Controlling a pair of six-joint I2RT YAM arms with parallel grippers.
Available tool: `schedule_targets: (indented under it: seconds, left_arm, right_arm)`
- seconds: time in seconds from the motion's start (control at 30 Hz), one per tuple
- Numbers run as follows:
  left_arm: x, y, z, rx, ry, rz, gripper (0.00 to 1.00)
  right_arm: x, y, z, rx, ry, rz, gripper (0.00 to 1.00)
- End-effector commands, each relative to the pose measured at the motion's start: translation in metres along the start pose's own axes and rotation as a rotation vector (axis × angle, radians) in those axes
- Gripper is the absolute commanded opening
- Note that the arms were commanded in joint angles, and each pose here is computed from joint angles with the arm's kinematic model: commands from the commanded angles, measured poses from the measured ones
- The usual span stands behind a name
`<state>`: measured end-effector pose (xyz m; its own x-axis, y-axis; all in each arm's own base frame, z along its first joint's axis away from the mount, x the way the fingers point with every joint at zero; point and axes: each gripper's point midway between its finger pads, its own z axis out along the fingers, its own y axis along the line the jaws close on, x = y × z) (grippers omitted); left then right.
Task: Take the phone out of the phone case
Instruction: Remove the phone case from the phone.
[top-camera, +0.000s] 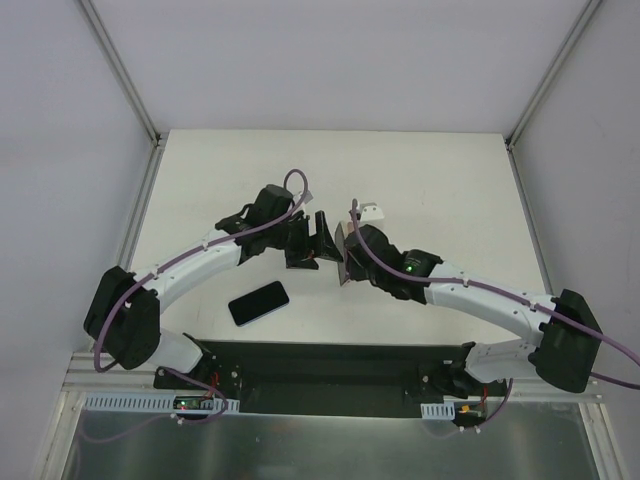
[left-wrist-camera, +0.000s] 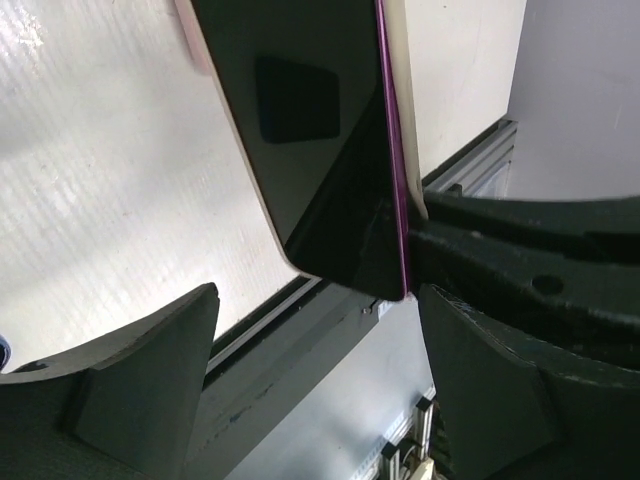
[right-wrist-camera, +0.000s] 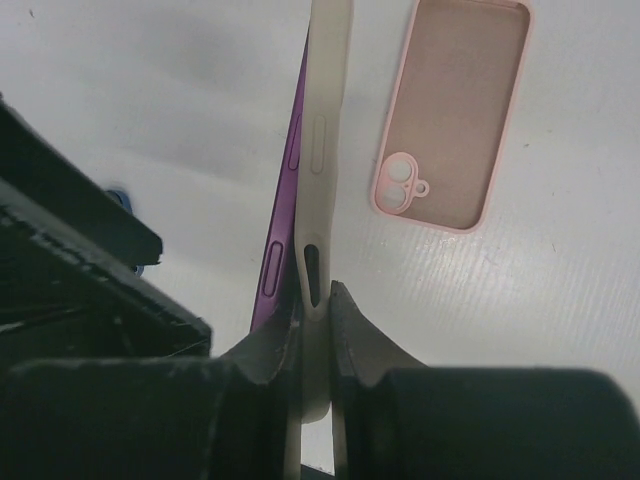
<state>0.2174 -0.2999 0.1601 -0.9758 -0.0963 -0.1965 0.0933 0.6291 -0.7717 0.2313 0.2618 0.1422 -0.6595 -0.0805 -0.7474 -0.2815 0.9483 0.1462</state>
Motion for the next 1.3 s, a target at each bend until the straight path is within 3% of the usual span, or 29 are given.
schedule_targets:
  seconds: [0.0, 0.4, 0.93, 1.27]
  left_arm:
    - [-0.007, -0.006, 0.012, -0.026, -0.015, 0.022, 0.78]
    - [-0.006, 0.006, 0.027, -0.084, -0.01, -0.005, 0.73]
    - [0.005, 0.07, 0.019, -0.235, -0.059, -0.068, 0.71]
    - [0.018, 0.088, 0.019, -0.229, 0.008, -0.068, 0.71]
  right_arm:
    - [-0.029, 0.02, -0.007, -0.059, -0.098, 0.023, 0.01]
    - [-0.021, 0.034, -0.002, -0.038, -0.07, -0.004, 0.01]
    - [-0.007, 0.054, 0.05, 0.024, -0.006, -0.079, 0.01]
    - [0.004, 0.075, 0.064, -0.036, 0.044, -0.049, 0.01]
